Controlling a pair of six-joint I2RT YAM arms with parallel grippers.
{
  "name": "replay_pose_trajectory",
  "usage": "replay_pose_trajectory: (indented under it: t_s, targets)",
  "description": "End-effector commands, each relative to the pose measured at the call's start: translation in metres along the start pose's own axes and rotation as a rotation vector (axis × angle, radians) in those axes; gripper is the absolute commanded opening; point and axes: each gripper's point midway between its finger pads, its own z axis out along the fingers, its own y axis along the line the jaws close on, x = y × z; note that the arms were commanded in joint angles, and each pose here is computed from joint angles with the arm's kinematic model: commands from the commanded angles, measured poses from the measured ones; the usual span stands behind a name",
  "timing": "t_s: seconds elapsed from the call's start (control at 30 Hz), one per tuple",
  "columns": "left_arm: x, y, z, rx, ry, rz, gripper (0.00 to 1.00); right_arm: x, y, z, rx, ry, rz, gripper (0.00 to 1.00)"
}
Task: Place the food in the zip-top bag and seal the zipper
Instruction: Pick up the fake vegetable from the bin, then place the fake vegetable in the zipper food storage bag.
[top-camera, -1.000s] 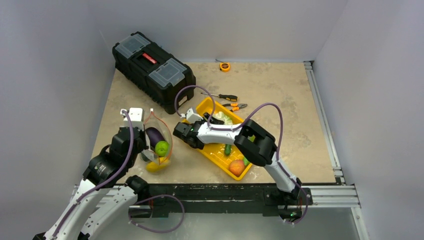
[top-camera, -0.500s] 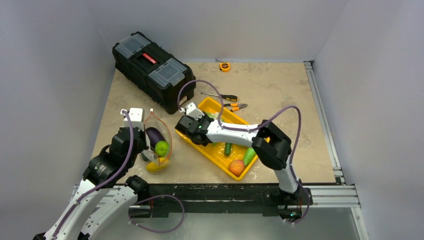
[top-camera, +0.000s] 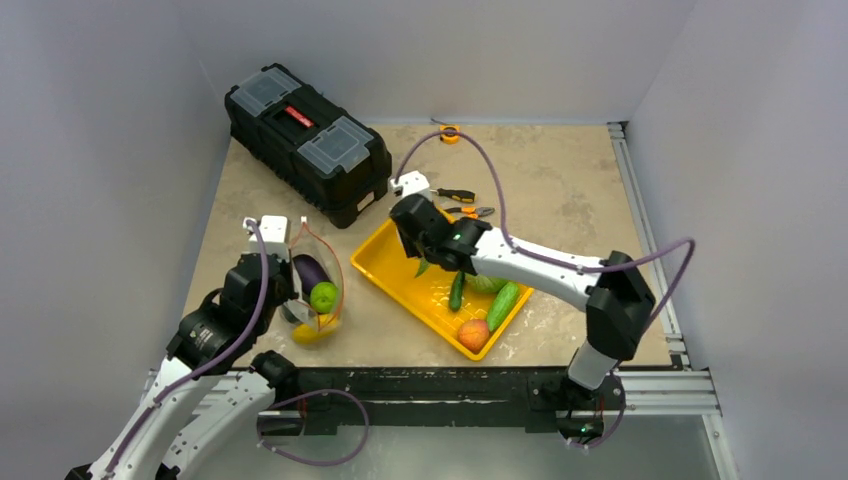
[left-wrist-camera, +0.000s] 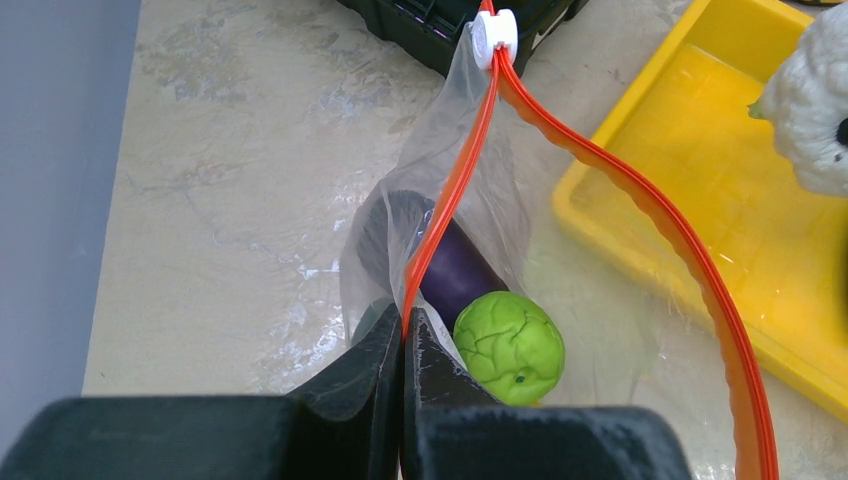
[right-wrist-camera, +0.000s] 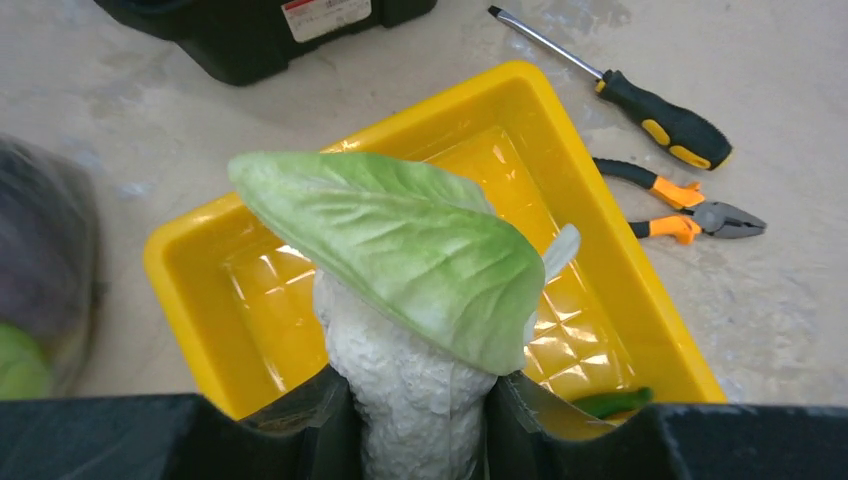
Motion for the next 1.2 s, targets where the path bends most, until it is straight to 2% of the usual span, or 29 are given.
replay_pose_trajectory:
  t_s: [0.0, 0.1, 0.13, 0.27, 0.37, 0.5, 0.7, 0.97, 1.07, 1.17]
  targets:
    - [-0.005, -0.003, 0.002, 0.01, -0.015, -0.002, 0.0, -0.053, 0.013, -0.03, -0.369, -0.101, 0.246, 0.0]
    - [-0.006, -0.004, 0.003, 0.017, -0.014, 0.001, 0.0, -0.074, 0.02, -0.056, -0.574, -0.147, 0.274, 0.0]
    - [-0.005, -0.004, 0.003, 0.018, -0.012, 0.003, 0.0, -0.08, 0.028, -0.068, -0.653, -0.131, 0.332, 0.0]
    - [-0.006, -0.004, 0.004, 0.02, -0.013, 0.0, 0.0, -0.097, 0.062, -0.116, -0.973, -0.112, 0.345, 0.0]
    - [-0.006, -0.004, 0.003, 0.021, -0.015, -0.001, 0.0, -0.105, 0.074, -0.141, -1.095, -0.102, 0.366, 0.0]
    - [-0.006, -0.003, 0.003, 0.017, -0.019, -0.005, 0.0, -0.108, 0.094, -0.159, -1.12, -0.103, 0.397, 0.0]
    - [-0.006, -0.002, 0.002, 0.015, -0.019, -0.008, 0.0, -0.123, 0.122, -0.198, -1.216, -0.176, 0.411, 0.0]
    - [-0.006, -0.002, 0.001, 0.015, -0.023, -0.012, 0.0, -0.152, 0.095, -0.215, -1.082, -0.338, 0.414, 0.0]
    - [-0.007, -0.001, 0.001, 0.013, -0.025, -0.014, 0.0, -0.152, 0.101, -0.218, -1.113, -0.318, 0.413, 0.0]
    - [-0.007, -0.002, 0.001, 0.015, -0.026, -0.014, 0.0, -0.139, 0.113, -0.2, -1.097, -0.25, 0.411, 0.0]
